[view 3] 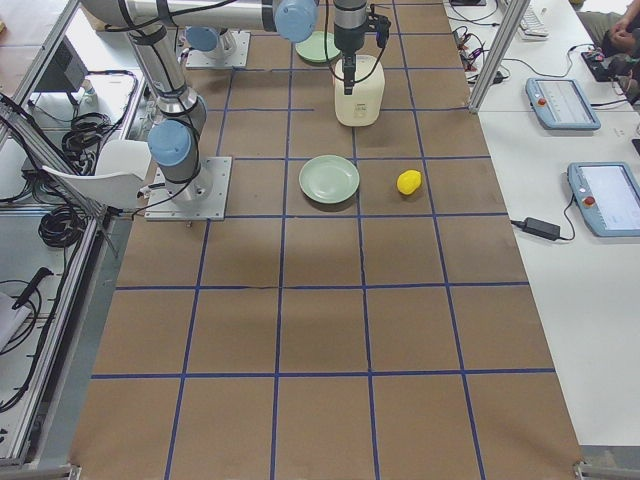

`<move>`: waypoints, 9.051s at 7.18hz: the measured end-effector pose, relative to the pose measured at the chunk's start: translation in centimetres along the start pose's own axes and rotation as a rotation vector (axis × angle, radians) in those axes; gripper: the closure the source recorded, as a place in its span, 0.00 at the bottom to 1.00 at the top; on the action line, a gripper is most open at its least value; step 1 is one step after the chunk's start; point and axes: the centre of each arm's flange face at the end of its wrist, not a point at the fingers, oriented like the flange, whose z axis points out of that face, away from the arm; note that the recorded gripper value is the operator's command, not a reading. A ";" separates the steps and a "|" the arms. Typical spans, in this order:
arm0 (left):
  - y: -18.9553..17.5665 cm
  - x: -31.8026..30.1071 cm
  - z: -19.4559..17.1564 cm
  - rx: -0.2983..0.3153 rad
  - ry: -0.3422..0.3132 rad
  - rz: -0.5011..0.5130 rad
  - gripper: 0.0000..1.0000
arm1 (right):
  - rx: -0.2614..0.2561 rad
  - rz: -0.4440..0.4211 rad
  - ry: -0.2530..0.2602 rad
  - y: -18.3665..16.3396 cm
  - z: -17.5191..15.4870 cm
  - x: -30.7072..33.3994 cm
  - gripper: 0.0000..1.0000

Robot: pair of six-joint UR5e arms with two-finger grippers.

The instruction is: Press rice cooker button

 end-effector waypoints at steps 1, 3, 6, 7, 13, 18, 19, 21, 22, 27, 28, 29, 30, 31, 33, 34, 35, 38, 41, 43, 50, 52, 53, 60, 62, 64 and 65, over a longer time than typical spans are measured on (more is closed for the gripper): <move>0.0 0.0 0.0 0.000 0.000 0.000 0.00 | -0.025 -0.001 0.002 0.3 0.1 0.0 0.01; 0.0 0.0 0.0 0.000 0.000 0.000 0.00 | -0.027 0.001 -0.004 0.3 0.1 0.0 0.01; 0.0 0.0 0.0 0.000 -0.001 0.000 0.00 | -0.003 0.001 -0.009 0.1 -0.1 -0.1 0.03; 0.0 0.0 0.0 0.000 0.000 0.000 0.00 | 0.003 0.001 -0.017 0.0 -0.1 -0.2 0.01; 0.0 0.0 0.0 0.000 0.000 0.000 0.00 | 0.040 -0.014 -0.092 -1.2 0.8 -1.5 0.96; 0.0 0.0 0.0 0.000 0.000 0.000 0.00 | 0.087 -0.093 -0.101 -4.0 6.5 -10.7 0.95; 0.0 0.0 0.0 0.000 0.000 0.000 0.00 | 0.084 -0.105 -0.098 -4.2 7.5 -11.8 0.95; 0.0 0.0 0.0 0.000 0.000 0.000 0.00 | 0.081 -0.129 -0.096 -4.3 9.1 -14.1 0.95; 0.0 0.0 0.0 0.000 0.000 0.000 0.00 | 0.081 -0.135 -0.097 -4.2 9.6 -14.7 0.95; 0.0 0.0 0.0 0.000 0.000 0.000 0.00 | 0.079 -0.165 -0.099 -4.1 11.4 -16.8 0.95; 0.0 0.0 0.0 0.000 0.000 0.000 0.00 | 0.080 -0.172 -0.100 -4.1 11.8 -17.2 0.95; 0.0 0.0 0.0 0.000 0.000 0.000 0.00 | 0.083 -0.175 -0.101 -4.0 12.1 -17.4 0.95; 0.0 0.0 0.0 0.000 0.000 0.000 0.00 | 0.085 -0.176 -0.101 -3.8 12.5 -17.4 0.95; 0.0 0.0 0.0 0.000 0.000 0.000 0.00 | 0.087 -0.177 -0.101 -3.7 13.0 -17.4 0.95; 0.0 0.0 0.0 0.000 0.000 0.000 0.00 | 0.088 -0.177 -0.102 -3.5 13.5 -17.4 0.95; 0.0 0.0 0.0 0.000 0.000 0.000 0.00 | 0.089 -0.178 -0.102 -3.4 13.7 -17.4 0.95; 0.0 0.0 0.0 0.000 0.000 0.000 0.00 | 0.089 -0.179 -0.102 -3.4 13.7 -17.4 0.95; 0.0 0.0 0.0 0.000 0.000 0.000 0.00 | 0.089 -0.182 -0.102 -3.7 12.4 -17.5 0.70; 0.0 0.0 0.0 0.000 0.000 0.000 0.00 | 0.047 -0.177 -0.084 -4.9 7.3 -17.1 0.00; 0.0 0.0 0.0 0.000 0.000 0.000 0.00 | 0.018 -0.137 -0.070 -6.1 4.7 -15.1 0.00; 0.0 0.0 0.0 0.000 0.000 0.000 0.00 | 0.018 0.034 0.003 -9.3 2.0 -3.9 0.00; 0.0 0.0 0.0 0.000 0.000 0.000 0.00 | 0.013 0.041 0.017 -6.9 0.8 -3.2 0.00; 0.0 0.0 0.0 0.000 0.000 0.000 0.00 | 0.006 0.044 0.019 -5.8 0.9 -2.9 0.00; 0.0 0.0 0.0 0.000 0.000 0.000 0.00 | 0.069 0.056 0.026 -5.3 -0.6 -0.6 0.00; 0.0 0.0 0.0 0.000 0.000 0.000 0.00 | 0.068 0.055 0.025 -5.2 -0.6 -0.7 0.00; 0.0 0.0 0.0 0.000 0.000 0.000 0.00 | 0.058 0.054 0.020 -5.1 -0.4 -0.8 0.00; 0.0 0.0 0.0 0.000 0.000 0.000 0.00 | 0.053 0.053 0.018 -5.0 -0.4 -0.8 0.00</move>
